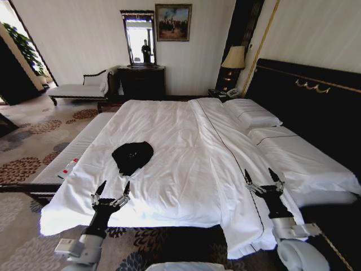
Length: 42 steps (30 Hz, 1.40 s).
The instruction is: Fold the clothes on the bed.
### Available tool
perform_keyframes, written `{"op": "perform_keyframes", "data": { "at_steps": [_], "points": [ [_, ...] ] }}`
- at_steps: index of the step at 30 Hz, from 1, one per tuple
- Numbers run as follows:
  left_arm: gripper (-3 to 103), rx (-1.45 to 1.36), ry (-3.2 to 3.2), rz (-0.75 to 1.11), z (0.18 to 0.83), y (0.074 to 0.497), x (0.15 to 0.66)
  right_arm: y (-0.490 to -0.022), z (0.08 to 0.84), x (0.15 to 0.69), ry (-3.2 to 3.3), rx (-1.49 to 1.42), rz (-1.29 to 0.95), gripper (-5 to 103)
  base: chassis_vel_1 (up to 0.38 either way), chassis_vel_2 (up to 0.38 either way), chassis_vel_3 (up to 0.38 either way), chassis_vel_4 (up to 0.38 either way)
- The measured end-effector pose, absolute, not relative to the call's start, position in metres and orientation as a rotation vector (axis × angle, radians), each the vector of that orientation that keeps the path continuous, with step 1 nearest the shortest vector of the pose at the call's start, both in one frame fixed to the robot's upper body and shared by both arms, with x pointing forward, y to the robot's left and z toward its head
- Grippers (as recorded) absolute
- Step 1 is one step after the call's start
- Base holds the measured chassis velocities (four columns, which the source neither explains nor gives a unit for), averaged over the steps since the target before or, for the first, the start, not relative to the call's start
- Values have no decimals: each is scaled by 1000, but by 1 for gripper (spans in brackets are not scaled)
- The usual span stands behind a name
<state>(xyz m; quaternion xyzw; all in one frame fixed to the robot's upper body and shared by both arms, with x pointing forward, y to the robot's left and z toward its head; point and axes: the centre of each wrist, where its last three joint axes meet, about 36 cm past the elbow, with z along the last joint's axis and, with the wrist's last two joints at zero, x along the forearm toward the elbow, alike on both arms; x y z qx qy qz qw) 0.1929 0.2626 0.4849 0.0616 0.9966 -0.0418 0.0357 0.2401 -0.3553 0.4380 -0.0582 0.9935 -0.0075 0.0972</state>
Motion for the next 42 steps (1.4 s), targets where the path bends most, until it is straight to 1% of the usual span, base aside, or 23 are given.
{"op": "perform_keyframes", "data": {
  "at_steps": [2, 6, 13, 19, 42],
  "points": [
    [100, 190, 3054, -133, 487, 264, 194, -353, 441, 240, 2952, -243, 38, 100, 0, 0, 0, 0],
    [100, 178, 3061, -128, 489, 265, 194, -349, 446, 241, 2953, -282, 89, 100, 0, 0, 0, 0],
    [100, 135, 3081, -73, 489, 267, 193, -350, 441, 242, 2936, -264, 65, 100, 0, 0, 0, 0],
    [100, 120, 3089, -86, 484, 264, 194, -355, 435, 240, 2945, -230, 24, 100, 0, 0, 0, 0],
    [100, 112, 3094, -89, 475, 267, 199, -358, 421, 243, 2968, -160, 15, 100, 0, 0, 0, 0]
  ]
}}
